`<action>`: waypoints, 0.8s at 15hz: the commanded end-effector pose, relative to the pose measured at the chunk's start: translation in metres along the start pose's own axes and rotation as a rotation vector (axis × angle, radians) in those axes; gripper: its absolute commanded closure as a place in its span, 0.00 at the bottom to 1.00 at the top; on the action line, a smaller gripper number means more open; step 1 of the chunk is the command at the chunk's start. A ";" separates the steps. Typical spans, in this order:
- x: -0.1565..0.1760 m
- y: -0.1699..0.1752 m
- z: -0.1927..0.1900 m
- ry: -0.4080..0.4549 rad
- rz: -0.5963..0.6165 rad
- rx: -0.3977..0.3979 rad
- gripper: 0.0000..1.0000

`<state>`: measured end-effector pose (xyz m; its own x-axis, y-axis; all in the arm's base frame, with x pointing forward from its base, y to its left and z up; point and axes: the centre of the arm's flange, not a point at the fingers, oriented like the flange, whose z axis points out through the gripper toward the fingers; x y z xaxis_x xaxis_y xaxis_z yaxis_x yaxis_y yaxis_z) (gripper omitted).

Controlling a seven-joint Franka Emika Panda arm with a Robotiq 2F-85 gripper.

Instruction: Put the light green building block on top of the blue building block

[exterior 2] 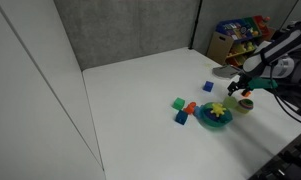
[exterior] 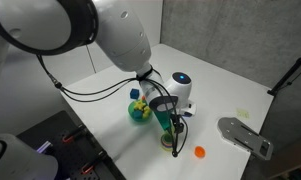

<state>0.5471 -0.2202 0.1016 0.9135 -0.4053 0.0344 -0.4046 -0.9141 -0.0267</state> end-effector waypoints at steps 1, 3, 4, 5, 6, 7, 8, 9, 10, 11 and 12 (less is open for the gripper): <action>0.006 -0.008 0.016 0.028 0.009 0.036 0.00; 0.003 -0.013 0.024 0.035 0.003 0.035 0.00; 0.001 -0.015 0.029 0.036 0.000 0.031 0.00; -0.001 -0.015 0.033 0.037 -0.002 0.030 0.00; -0.002 -0.016 0.036 0.043 -0.006 0.027 0.00; -0.003 -0.016 0.040 0.047 -0.005 0.026 0.00; -0.004 -0.016 0.043 0.051 -0.005 0.024 0.00; -0.005 -0.016 0.046 0.048 -0.002 0.015 0.25; -0.006 -0.016 0.047 0.045 -0.001 0.012 0.27; -0.007 -0.017 0.046 0.033 0.005 0.009 0.34; -0.008 -0.018 0.045 0.024 0.009 0.004 0.44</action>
<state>0.5438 -0.2000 0.0556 0.9134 -0.4021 0.0633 -0.4003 -0.9155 -0.0397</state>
